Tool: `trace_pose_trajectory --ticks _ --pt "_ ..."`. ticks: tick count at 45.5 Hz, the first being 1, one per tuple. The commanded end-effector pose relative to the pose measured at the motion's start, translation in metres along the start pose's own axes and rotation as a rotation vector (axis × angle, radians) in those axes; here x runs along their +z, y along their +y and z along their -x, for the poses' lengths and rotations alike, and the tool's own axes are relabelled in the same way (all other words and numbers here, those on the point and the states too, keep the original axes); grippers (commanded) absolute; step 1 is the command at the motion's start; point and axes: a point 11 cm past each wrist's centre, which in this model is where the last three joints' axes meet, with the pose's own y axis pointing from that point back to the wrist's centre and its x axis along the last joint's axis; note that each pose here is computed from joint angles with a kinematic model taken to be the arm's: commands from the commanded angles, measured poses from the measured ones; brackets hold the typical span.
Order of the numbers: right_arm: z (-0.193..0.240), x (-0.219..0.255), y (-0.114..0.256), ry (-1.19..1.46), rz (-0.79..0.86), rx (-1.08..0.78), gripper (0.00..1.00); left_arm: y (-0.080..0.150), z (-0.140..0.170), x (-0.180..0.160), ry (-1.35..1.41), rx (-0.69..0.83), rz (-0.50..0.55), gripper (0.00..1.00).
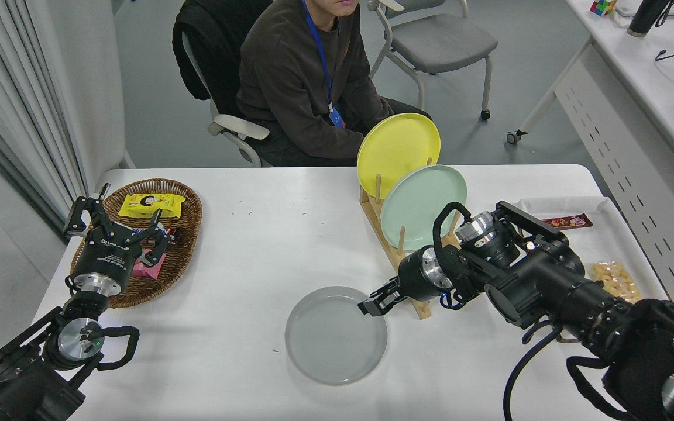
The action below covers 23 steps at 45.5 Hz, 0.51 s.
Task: Place the plate on the table
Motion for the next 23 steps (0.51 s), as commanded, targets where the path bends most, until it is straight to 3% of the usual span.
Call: trace_pose_trajectory --ticks 1,12,23 --pt "0.003 0.003 0.001 0.011 0.007 -0.006 0.40 0.000 0.000 0.000 0.000 0.000 -0.001 0.98" --pt "0.016 0.024 0.003 0.098 0.031 -0.020 0.41 0.000 0.000 0.000 0.000 0.000 -0.001 0.98" --pt "0.020 0.030 0.004 0.167 0.010 -0.010 0.50 0.000 0.000 0.000 0.000 0.000 -0.001 0.98"
